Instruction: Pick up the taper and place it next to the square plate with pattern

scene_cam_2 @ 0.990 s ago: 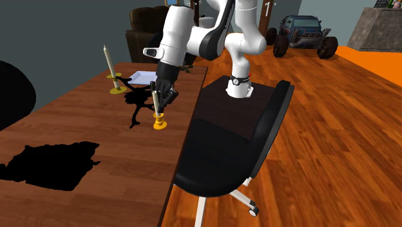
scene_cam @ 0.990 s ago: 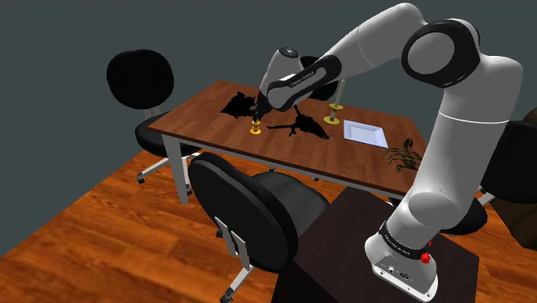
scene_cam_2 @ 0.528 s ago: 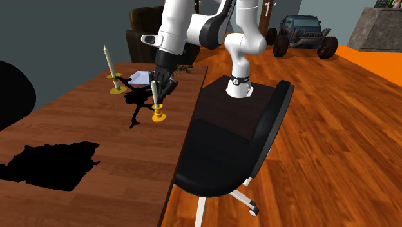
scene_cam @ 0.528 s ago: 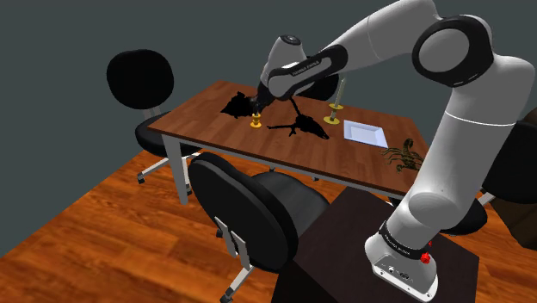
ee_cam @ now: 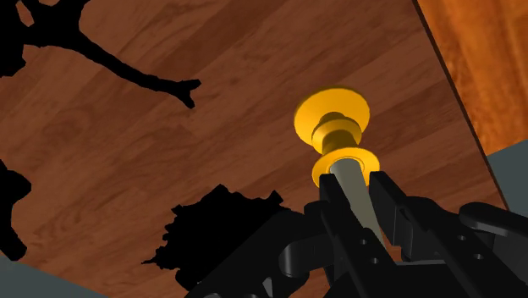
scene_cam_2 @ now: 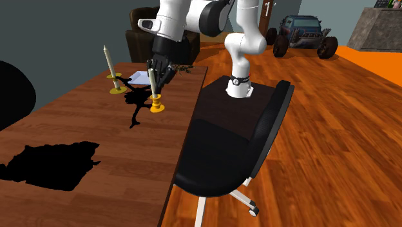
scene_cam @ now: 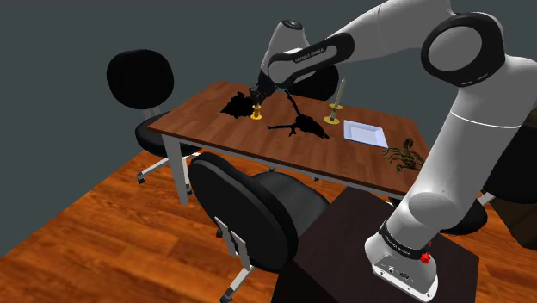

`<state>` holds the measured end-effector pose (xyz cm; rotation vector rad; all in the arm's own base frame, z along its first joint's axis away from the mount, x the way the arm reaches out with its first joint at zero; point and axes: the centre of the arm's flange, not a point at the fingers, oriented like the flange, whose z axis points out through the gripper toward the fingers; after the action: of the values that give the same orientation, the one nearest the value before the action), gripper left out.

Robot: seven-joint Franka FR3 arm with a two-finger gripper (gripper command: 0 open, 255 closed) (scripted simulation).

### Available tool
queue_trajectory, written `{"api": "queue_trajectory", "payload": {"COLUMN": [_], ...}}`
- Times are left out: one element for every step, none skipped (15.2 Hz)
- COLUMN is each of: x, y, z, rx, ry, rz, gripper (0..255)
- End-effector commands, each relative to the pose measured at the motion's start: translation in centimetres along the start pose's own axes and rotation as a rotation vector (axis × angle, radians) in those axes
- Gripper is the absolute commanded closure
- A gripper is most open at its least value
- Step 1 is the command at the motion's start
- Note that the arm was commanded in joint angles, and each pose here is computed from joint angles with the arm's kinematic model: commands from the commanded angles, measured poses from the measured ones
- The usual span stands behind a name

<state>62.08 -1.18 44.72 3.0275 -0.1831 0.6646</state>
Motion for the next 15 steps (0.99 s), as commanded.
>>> {"api": "queue_trajectory", "payload": {"x": [0.4,0.6,0.9,1.1,1.3,1.5,1.7,2.0,2.2,2.4,2.6,2.8,3.1,3.3,3.5], "y": [0.1,0.1,0.1,0.1,0.1,0.1,0.1,0.1,0.1,0.2,0.2,0.2,0.2,0.2,0.2], "z": [-1.1,-1.6,-2.1,-2.5,-3.0,-3.5,-4.0,-4.5,-4.9,-5.4,-5.9,-6.4,-6.8,-7.3,-7.8], "rx": [0.0,0.0,0.0,0.0,0.0,0.0,0.0,0.0,0.0,0.0,0.0,0.0,0.0,0.0,0.0], "ry": [0.0,0.0,0.0,0.0,0.0,0.0,0.0,0.0,0.0,0.0,0.0,0.0,0.0,0.0,0.0], "rz": [0.0,0.0,0.0,0.0,0.0,0.0,0.0,0.0,0.0,0.0,0.0,0.0,0.0,0.0,0.0], "gripper": [255,255,255,255,255,255,255,255,255,255,255,255,255,255,255]}}
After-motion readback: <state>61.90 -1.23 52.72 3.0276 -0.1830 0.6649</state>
